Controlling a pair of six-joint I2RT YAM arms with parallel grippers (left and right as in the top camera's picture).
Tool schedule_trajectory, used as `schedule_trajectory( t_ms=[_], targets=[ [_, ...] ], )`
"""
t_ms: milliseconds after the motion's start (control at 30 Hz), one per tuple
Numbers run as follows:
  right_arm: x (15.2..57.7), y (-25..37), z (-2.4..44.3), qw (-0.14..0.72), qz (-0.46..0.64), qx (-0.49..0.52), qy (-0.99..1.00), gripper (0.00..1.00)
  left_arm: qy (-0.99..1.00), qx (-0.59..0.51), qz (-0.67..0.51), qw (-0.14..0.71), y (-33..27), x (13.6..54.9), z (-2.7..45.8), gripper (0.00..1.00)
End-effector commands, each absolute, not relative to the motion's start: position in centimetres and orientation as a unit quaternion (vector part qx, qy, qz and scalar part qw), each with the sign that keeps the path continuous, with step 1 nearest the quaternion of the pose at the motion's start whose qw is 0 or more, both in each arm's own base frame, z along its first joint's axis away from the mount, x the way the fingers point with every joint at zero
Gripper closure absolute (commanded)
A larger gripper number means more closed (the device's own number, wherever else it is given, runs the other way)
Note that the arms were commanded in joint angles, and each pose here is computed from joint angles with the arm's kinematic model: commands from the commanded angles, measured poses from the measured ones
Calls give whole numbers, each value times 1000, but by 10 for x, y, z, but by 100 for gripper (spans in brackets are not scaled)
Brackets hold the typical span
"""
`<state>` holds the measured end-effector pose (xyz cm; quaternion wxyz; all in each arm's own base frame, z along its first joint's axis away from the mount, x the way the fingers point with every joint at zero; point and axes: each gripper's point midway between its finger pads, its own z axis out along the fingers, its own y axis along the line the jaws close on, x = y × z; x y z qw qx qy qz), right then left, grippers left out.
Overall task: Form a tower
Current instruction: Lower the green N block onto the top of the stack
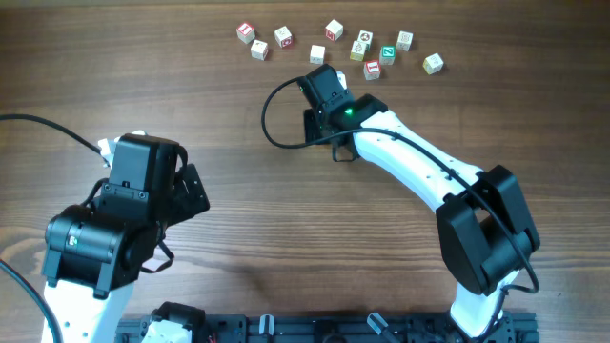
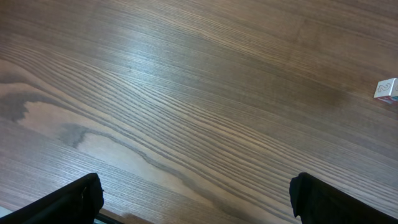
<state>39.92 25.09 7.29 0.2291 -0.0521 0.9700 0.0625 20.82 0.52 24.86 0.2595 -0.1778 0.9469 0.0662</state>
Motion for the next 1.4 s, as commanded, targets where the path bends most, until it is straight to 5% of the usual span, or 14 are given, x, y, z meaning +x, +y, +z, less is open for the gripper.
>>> schedule_trajectory(
  t_ms=[0,267,667,1367],
  targets=[
    [397,252,81,234,72,-57,968,93,946,-184,66,258,6,208,247,0],
    [396,252,80,232,71,-57,968,89,946,-184,66,258,6,208,247,0],
    [395,251,80,232,71,-57,969,66,946,-184,66,258,6,208,247,0],
    [394,252,85,233,70,-79,967,61,946,-184,66,258,6,208,247,0]
  ],
)
